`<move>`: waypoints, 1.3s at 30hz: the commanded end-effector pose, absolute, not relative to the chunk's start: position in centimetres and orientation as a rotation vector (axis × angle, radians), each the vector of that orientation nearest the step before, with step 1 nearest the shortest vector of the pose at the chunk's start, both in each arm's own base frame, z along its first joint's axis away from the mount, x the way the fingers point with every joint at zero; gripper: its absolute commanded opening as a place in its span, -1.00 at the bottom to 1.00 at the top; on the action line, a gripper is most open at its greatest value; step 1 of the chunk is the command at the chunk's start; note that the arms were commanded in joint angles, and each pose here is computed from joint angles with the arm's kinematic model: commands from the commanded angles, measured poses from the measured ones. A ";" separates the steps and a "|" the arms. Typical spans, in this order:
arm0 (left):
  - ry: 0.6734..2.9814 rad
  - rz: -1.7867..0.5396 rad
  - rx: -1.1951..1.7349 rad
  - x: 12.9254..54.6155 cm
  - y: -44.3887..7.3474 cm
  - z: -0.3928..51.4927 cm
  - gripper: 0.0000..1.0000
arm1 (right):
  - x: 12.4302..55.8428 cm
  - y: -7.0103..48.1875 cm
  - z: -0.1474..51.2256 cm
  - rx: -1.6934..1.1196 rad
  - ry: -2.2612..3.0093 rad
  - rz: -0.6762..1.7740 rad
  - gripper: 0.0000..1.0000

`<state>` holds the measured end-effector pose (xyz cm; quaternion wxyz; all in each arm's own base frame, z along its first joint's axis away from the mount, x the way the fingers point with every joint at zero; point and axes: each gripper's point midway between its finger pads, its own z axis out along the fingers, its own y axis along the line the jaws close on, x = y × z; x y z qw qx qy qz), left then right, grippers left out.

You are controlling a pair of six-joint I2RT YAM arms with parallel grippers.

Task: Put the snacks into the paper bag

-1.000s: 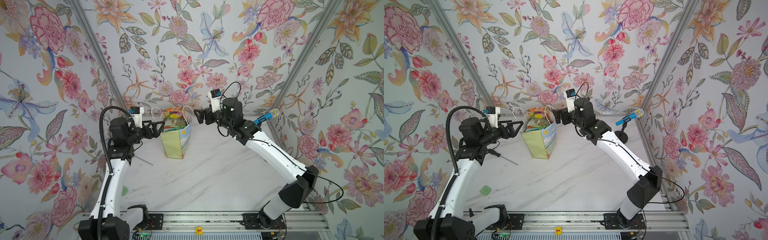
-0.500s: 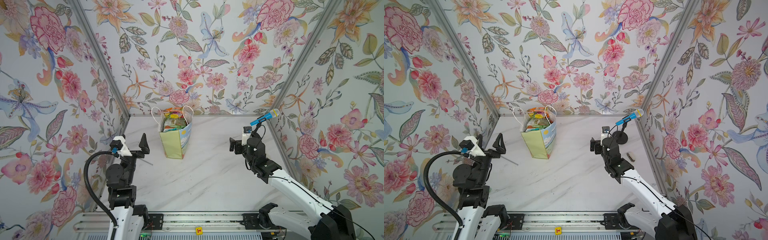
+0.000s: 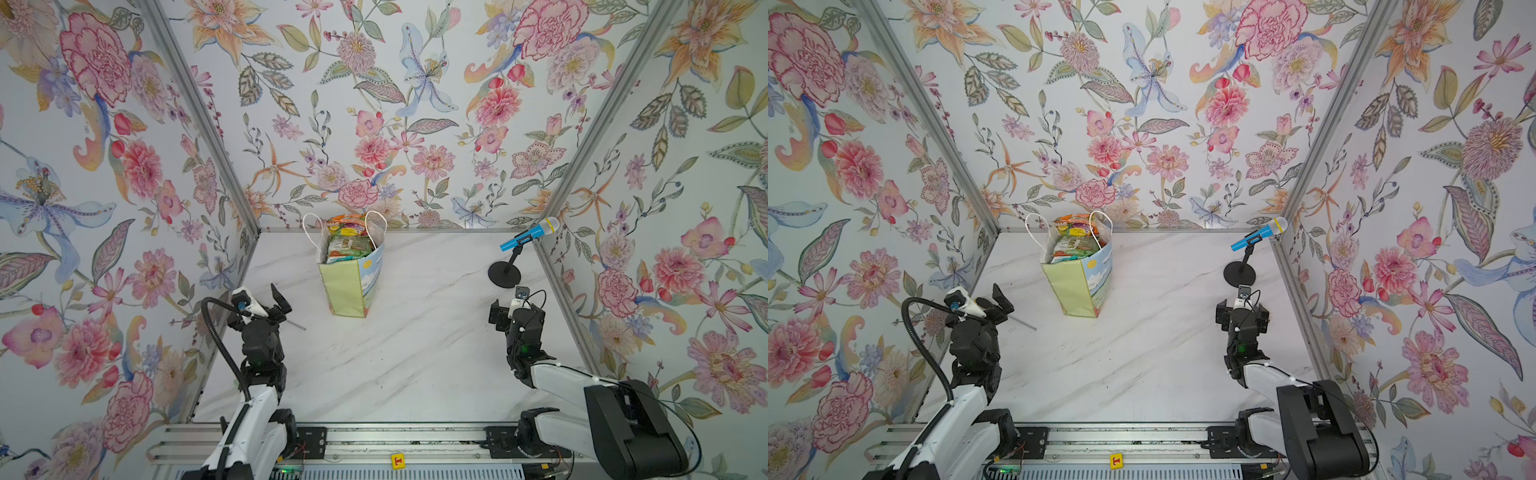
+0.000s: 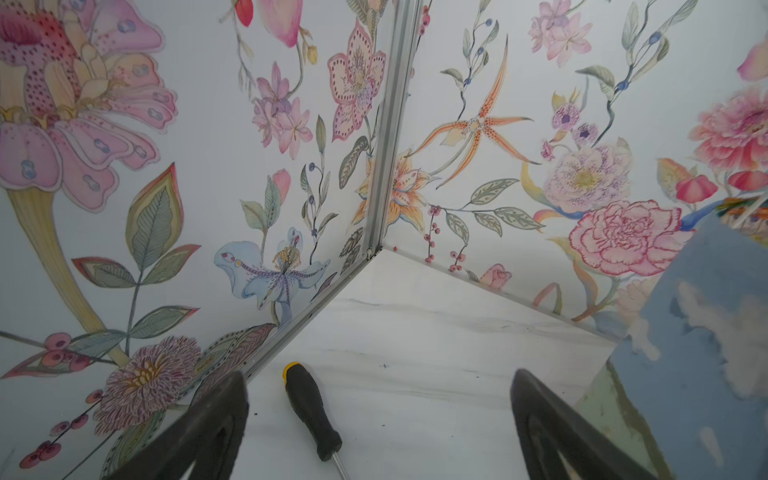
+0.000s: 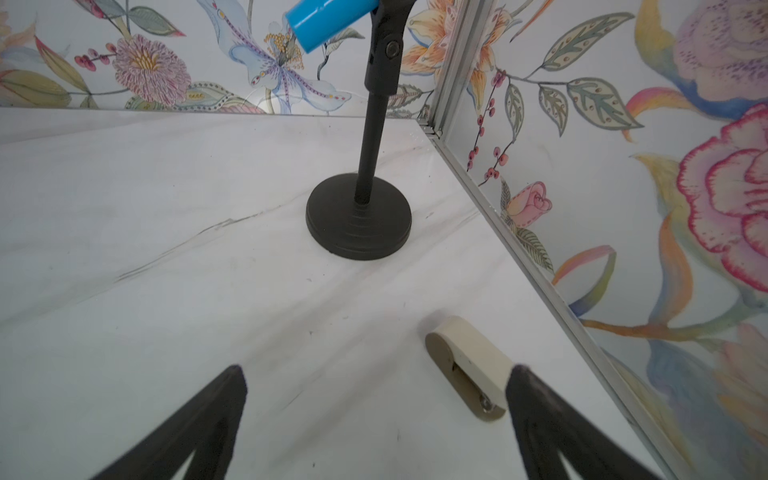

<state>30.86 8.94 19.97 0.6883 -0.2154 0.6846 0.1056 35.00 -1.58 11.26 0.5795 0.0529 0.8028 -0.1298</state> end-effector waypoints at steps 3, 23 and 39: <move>1.430 0.330 -0.468 30.4 9.9 19.4 0.98 | 37.3 -0.9 12.8 0.082 1.738 -0.268 0.98; 1.562 0.324 -0.163 34.5 4.7 14.6 0.98 | 37.9 0.0 11.3 0.008 1.754 -0.160 0.98; 1.611 0.388 -0.146 35.8 4.3 13.8 0.98 | 38.4 1.1 10.8 -0.082 1.792 -0.011 0.98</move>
